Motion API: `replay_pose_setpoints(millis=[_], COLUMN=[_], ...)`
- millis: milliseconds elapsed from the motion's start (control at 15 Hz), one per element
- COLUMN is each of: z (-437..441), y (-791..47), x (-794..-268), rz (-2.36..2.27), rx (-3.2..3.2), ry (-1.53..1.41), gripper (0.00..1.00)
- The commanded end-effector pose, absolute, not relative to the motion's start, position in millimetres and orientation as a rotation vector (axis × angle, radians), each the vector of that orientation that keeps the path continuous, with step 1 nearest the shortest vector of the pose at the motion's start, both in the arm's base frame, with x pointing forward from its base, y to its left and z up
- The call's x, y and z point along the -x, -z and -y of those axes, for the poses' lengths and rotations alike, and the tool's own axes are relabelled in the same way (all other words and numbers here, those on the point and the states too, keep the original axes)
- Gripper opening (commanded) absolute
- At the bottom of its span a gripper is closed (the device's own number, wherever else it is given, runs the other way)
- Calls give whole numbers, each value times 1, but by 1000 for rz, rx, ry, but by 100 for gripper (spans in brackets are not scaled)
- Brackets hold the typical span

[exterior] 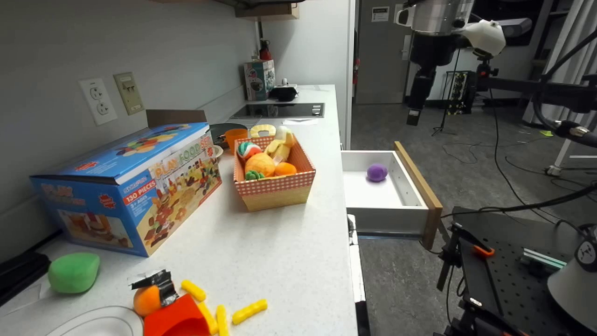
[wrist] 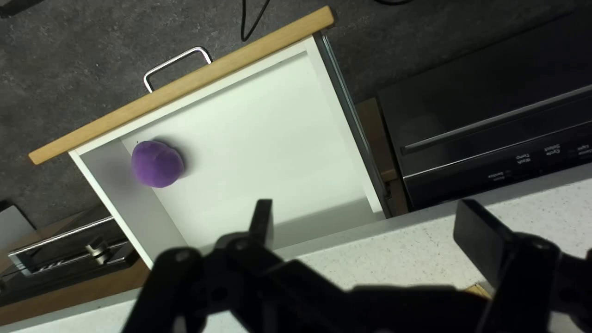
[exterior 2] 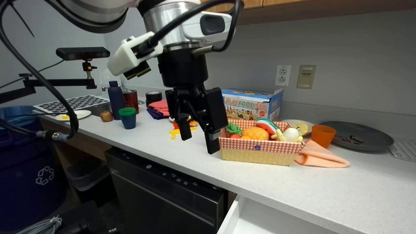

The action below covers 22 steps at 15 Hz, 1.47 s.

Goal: Close the drawer

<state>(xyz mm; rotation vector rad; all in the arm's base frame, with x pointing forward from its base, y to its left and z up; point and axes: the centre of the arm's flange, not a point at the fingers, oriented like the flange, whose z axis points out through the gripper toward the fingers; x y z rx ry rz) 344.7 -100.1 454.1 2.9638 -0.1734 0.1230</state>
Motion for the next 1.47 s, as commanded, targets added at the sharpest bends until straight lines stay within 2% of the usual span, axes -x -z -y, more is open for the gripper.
replay_pose_setpoints(millis=[0, 533, 1133, 1400], z=[106, 183, 172, 187], y=[-454, -409, -411, -384], x=[-346, -342, -333, -339], rz=[184, 366, 375, 388], rx=[-2967, -2987, -2998, -2948], ry=[-126, 32, 27, 83], gripper=[100, 100, 100, 100])
